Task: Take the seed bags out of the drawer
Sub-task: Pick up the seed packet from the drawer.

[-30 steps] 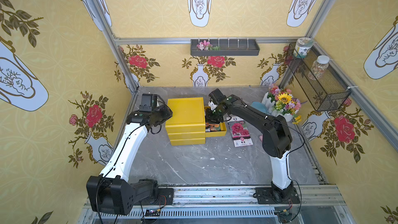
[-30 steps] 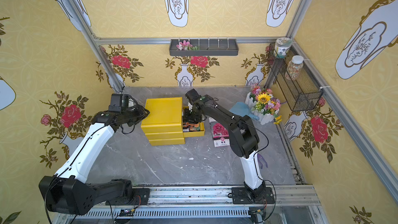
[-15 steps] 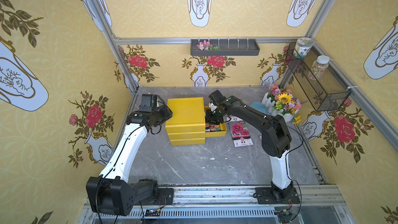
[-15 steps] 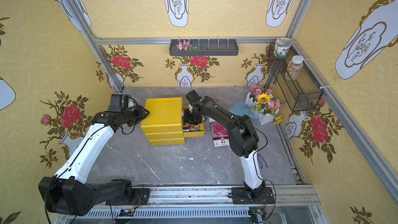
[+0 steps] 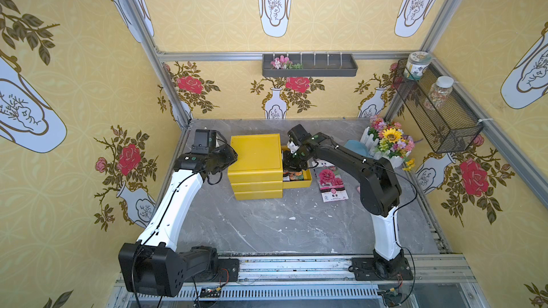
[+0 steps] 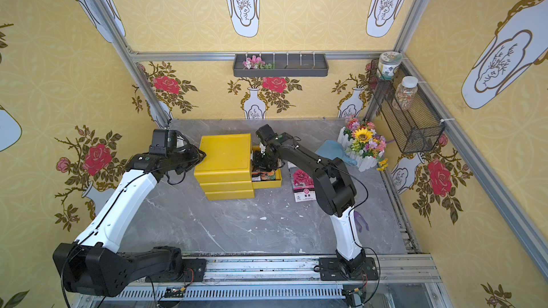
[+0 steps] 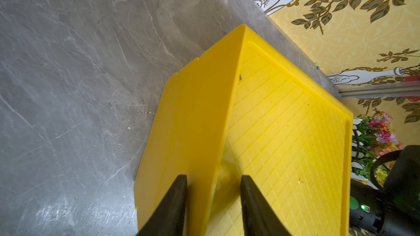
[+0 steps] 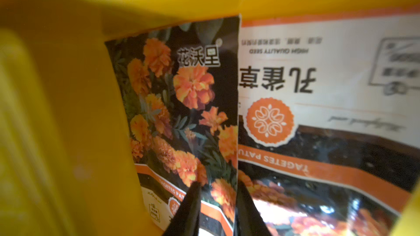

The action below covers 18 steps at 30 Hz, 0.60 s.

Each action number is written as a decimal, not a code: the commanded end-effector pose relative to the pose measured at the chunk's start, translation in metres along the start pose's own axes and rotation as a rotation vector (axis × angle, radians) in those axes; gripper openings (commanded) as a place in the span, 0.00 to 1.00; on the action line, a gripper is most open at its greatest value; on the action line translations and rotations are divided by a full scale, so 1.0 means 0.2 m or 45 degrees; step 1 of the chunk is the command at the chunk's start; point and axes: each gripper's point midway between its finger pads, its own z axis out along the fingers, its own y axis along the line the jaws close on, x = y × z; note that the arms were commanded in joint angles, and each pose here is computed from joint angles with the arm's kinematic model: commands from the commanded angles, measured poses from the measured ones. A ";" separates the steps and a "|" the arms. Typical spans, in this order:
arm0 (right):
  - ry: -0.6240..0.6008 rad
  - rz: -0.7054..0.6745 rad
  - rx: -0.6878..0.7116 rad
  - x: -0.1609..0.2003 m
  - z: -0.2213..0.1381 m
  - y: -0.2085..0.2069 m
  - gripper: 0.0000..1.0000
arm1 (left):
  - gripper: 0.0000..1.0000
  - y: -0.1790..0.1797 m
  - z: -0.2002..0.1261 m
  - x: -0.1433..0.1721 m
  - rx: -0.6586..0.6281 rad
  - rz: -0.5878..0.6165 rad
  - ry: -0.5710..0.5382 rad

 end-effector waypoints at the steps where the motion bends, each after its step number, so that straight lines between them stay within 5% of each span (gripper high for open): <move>1: -0.015 0.028 -0.072 -0.03 0.01 0.04 0.21 | 0.43 0.06 0.00 0.09 -0.056 -0.012 0.091; 8: -0.062 0.027 -0.060 -0.07 -0.08 0.01 0.00 | 0.43 0.06 0.00 0.08 -0.060 -0.010 0.087; 18: -0.147 -0.068 0.095 -0.10 -0.31 -0.09 0.00 | 0.43 0.05 0.00 0.08 -0.055 -0.010 0.083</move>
